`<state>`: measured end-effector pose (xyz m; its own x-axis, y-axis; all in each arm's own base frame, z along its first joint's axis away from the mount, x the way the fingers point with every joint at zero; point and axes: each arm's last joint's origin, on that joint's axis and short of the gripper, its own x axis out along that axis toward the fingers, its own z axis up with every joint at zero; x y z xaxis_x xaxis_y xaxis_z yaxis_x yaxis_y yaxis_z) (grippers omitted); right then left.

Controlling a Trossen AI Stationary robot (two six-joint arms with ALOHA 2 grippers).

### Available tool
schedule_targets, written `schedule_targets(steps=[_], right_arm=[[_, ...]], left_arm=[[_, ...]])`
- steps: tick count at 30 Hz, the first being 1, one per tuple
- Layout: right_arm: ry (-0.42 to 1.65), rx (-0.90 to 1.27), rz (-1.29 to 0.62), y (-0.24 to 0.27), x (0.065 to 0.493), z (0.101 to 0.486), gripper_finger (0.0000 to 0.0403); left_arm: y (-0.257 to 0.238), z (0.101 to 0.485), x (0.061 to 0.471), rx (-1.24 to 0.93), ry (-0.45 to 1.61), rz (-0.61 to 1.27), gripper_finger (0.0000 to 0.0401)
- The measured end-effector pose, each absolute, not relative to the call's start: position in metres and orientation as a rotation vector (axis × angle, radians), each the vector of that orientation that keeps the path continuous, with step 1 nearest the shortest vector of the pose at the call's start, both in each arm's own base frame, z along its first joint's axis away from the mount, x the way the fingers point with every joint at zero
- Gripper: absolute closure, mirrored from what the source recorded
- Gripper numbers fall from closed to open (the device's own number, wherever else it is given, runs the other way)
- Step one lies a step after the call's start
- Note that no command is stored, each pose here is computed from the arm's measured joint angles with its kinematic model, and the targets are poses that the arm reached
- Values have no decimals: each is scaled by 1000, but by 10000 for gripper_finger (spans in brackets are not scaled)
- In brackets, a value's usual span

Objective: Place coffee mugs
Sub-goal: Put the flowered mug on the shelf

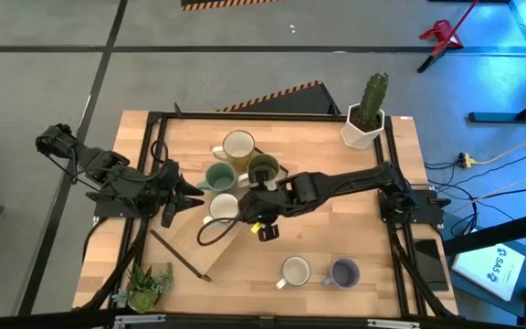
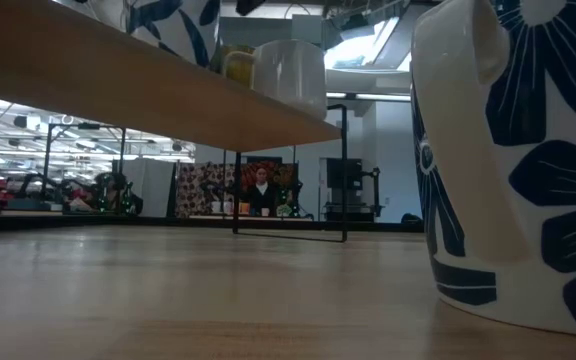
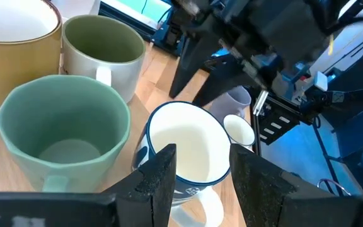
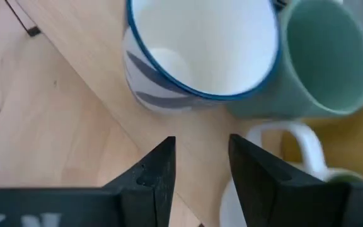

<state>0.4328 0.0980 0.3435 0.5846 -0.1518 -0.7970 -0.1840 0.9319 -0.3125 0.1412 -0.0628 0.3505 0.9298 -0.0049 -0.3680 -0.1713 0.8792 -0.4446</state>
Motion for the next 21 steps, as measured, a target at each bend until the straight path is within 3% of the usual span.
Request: schedule_targets(steps=[9,21], right_arm=[[764,-417,100,105,453,335,269],[663,-522,197,104,468,330,269]], left_arm=[[-64,350,141,-502,384,61,259],[-64,350,141,-500,384,59,259]])
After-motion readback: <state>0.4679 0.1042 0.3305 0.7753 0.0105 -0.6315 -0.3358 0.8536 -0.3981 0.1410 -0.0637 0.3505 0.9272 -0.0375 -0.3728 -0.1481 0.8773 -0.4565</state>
